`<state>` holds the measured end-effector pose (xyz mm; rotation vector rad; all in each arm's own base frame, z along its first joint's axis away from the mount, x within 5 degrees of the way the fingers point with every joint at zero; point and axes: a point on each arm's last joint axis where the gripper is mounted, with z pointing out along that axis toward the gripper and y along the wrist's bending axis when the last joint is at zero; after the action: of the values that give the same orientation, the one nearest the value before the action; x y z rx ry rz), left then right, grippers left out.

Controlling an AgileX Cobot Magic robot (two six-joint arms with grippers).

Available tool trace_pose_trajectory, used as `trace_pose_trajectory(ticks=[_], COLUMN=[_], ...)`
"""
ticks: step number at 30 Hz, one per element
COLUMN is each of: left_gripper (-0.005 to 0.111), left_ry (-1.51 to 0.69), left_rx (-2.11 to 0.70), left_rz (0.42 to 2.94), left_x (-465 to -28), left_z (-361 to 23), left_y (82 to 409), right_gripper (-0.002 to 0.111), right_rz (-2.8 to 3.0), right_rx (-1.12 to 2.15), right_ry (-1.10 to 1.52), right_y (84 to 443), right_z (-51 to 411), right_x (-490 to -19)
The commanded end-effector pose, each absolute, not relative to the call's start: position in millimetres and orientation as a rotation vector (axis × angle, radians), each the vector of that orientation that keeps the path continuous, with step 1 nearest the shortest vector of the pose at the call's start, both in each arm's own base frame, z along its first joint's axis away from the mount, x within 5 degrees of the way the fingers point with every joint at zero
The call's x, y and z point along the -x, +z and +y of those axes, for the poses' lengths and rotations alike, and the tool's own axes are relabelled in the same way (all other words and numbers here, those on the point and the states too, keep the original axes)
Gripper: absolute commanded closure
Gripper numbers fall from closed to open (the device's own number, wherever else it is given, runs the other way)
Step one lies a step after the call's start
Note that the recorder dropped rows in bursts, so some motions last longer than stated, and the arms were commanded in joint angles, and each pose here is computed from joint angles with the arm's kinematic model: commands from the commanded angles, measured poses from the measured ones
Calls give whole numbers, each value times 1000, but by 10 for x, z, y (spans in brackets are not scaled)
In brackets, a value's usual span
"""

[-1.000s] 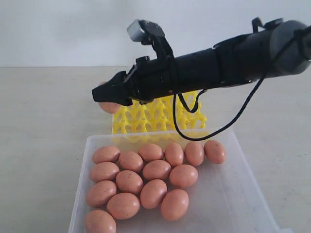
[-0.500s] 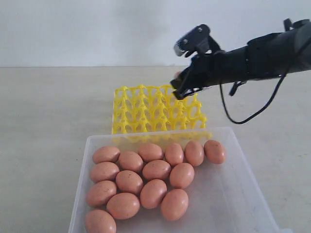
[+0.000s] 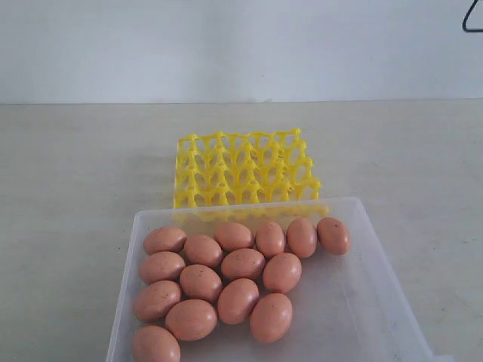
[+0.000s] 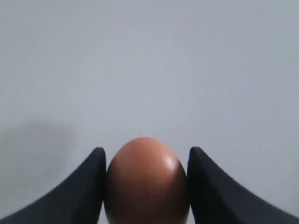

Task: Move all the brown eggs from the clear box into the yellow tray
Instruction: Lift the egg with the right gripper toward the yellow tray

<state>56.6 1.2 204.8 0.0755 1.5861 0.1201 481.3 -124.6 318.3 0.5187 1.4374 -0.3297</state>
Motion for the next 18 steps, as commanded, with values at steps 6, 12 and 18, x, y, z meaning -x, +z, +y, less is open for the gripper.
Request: trace_pose_trajectory(ticks=[6,12,18], left_gripper=[103,103,103], left_ry=[116,116,116], left_rx=[-80,-80,-80], left_rz=[1580,1580,1580], left_x=[-565,-565,-565], left_z=[8,8,8], left_y=[2043,2043,2043], right_gripper=[108,108,108], right_rz=[1152,1536,1627], right_rx=[-61,330,564], right_ry=[1202,1256,1069], right_y=[2639,1827,1624], right_z=[-554,298,1203], right_x=[-5133,-5207,-5183])
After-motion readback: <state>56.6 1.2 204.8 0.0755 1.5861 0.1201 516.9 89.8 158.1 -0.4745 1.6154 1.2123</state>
